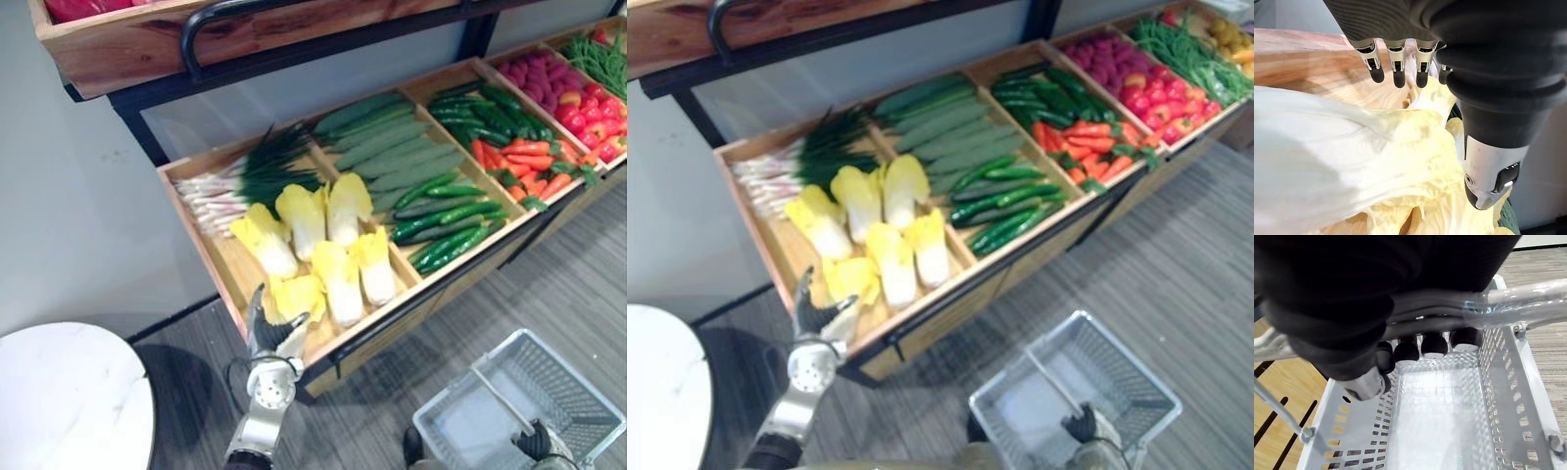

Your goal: Pick vegetable in the basket

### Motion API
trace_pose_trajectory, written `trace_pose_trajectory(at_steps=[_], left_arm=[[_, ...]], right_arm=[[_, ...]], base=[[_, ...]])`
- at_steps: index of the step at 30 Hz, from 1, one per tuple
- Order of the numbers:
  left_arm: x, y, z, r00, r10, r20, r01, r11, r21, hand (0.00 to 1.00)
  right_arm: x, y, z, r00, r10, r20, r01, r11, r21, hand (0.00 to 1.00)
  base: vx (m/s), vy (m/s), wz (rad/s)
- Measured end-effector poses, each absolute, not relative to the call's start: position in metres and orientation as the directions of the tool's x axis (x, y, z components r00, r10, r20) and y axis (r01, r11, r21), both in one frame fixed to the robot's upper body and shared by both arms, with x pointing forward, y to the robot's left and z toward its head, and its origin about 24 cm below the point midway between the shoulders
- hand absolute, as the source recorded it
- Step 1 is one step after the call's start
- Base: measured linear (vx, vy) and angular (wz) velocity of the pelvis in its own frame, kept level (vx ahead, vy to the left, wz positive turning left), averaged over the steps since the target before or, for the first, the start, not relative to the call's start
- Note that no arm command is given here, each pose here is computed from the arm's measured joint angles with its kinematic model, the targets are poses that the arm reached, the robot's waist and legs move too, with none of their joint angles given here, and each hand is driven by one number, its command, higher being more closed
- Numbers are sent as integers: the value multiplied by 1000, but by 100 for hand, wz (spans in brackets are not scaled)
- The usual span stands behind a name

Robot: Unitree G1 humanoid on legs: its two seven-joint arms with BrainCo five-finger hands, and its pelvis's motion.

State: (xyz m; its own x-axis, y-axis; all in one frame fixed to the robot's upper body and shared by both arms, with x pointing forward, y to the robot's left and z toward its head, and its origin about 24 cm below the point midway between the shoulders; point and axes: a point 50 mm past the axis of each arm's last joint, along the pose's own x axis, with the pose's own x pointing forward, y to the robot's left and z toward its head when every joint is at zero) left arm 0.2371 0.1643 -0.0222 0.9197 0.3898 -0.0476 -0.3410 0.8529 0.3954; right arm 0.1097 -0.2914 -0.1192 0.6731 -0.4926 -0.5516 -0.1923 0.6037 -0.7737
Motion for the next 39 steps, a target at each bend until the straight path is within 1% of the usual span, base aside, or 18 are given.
trace_pose_trajectory(at_steps=[5, 18, 24, 33, 39], left_arm=[[235, 156, -27, 932, 356, -70, -300, 864, 404, 0], [226, 163, -45, 922, 360, -146, -264, 857, 443, 0], [224, 168, -48, 908, 390, -155, -287, 846, 450, 0], [229, 167, -55, 900, 393, -187, -273, 844, 462, 0], [237, 168, -58, 887, 420, -191, -291, 831, 473, 0]], right_arm=[[111, -289, -120, 679, -488, -548, -193, 602, -775, 100], [111, -282, -122, 683, -476, -554, -199, 609, -768, 100], [112, -283, -122, 685, -482, -546, -193, 603, -774, 100], [112, -282, -122, 690, -483, -539, -191, 597, -779, 100], [124, -281, -118, 710, -476, -519, -182, 588, -788, 100]], base=[[-12, -19, -6], [-1, -3, -2], [0, 0, 0], [0, 0, 0], [0, -8, -6]])
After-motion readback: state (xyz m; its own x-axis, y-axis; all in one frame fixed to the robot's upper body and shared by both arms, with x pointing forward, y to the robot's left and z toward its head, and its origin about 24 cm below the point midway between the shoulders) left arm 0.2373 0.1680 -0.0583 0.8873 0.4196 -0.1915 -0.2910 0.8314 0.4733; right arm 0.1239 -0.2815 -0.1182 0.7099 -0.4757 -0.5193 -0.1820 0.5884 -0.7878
